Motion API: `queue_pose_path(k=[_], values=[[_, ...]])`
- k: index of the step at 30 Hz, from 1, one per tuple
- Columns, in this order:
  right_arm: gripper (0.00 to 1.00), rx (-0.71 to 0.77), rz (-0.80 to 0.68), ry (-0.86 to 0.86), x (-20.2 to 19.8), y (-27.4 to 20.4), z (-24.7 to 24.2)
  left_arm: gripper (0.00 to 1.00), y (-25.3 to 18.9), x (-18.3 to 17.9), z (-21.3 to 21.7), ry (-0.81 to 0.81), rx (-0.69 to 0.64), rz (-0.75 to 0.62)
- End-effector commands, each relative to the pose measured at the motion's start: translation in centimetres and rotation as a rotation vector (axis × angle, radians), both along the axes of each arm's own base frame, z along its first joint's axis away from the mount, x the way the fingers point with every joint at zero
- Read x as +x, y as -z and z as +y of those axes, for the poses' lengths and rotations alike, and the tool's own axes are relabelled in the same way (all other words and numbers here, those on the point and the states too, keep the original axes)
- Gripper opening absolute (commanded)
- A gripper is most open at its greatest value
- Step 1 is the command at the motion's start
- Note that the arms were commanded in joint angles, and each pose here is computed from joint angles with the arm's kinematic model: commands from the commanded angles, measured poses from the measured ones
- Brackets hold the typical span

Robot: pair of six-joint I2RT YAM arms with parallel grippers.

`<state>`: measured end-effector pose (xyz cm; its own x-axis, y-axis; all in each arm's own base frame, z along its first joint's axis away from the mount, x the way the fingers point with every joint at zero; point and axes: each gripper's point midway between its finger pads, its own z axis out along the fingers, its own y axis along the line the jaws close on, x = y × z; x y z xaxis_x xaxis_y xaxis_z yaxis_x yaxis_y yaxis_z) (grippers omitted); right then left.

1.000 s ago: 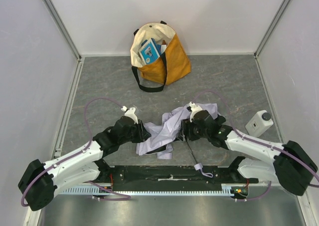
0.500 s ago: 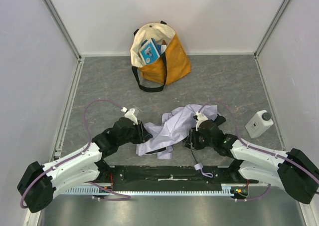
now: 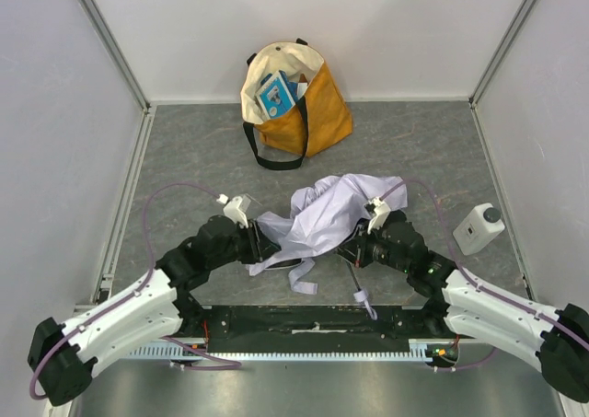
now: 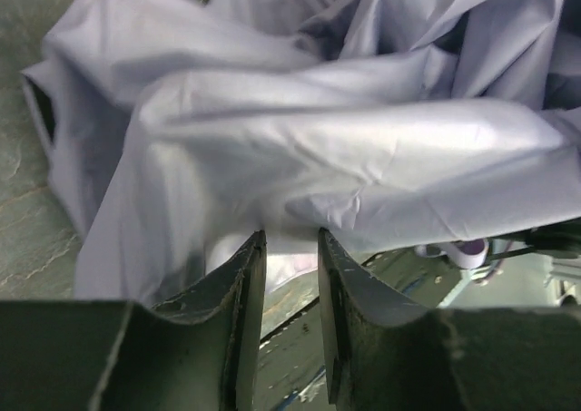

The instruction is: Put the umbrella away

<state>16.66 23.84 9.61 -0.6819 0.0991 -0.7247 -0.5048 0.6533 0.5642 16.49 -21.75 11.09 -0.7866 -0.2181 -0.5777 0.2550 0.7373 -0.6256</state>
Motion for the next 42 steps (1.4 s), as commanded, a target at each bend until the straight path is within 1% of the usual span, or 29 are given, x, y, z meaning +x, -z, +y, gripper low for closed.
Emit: queue_pose_path(k=[1,4,8,10,12,15,17,21,23,26,29,33,34,36,38,40,42], values=[[0.00,0.160,-0.226,-0.101,1.1,-9.2,2.7,0.36,-6.4,0.7,-0.2,0.004,-0.076,-0.114],[0.00,0.236,-0.260,-0.138,0.7,-12.2,3.0,0.36,-8.4,1.3,0.9,-0.027,-0.037,-0.174],[0.00,0.346,-0.313,-0.184,-0.3,-16.4,2.9,0.36,-7.8,2.9,3.4,-0.115,0.114,-0.191],[0.00,0.393,-0.335,-0.185,-0.7,-18.3,2.5,0.35,-7.6,3.4,4.0,-0.124,0.152,-0.193],[0.00,0.418,-0.354,-0.185,-0.9,-19.9,2.3,0.35,-7.9,3.7,4.3,-0.129,0.157,-0.194],[0.00,0.424,-0.374,-0.181,-1.0,-21.3,1.9,0.37,-10.1,3.4,3.3,-0.065,0.097,-0.235],[0.00,0.431,-0.384,-0.180,-1.2,-22.0,1.8,0.41,-12.5,2.8,2.8,-0.020,0.044,-0.284],[0.00,0.308,-0.397,-0.046,0.9,-21.9,0.1,0.54,-17.8,-0.2,1.7,0.131,-0.071,-0.373],[0.00,0.209,-0.375,0.041,2.1,-20.7,-1.2,0.59,-20.0,-2.1,1.6,0.191,-0.126,-0.381],[0.00,0.131,-0.392,0.129,3.5,-20.4,-2.5,0.66,-23.3,-4.9,1.8,0.258,-0.212,-0.373],[0.00,0.093,-0.414,0.166,4.5,-20.3,-2.9,0.68,-26.0,-6.7,1.7,0.289,-0.296,-0.332],[0.00,0.064,-0.450,0.180,5.7,-20.5,-2.7,0.68,-27.6,-7.4,0.2,0.339,-0.390,-0.244],[0.00,0.056,-0.457,0.181,5.8,-20.6,-2.6,0.71,-27.7,-7.2,-0.4,0.350,-0.408,-0.220],[0.00,0.053,-0.476,0.177,6.0,-21.1,-2.5,0.71,-27.4,-6.6,-1.4,0.354,-0.436,-0.164],[0.00,0.056,-0.489,0.167,6.0,-21.5,-2.3,0.71,-27.0,-5.7,-2.4,0.354,-0.458,-0.147],[0.00,0.047,-0.490,0.162,6.1,-21.5,-2.3,0.71,-26.3,-4.8,-2.8,0.333,-0.452,-0.141],[0.00,0.055,-0.490,0.127,5.6,-21.5,-1.9,0.72,-25.7,-4.0,-3.3,0.319,-0.462,-0.138]])
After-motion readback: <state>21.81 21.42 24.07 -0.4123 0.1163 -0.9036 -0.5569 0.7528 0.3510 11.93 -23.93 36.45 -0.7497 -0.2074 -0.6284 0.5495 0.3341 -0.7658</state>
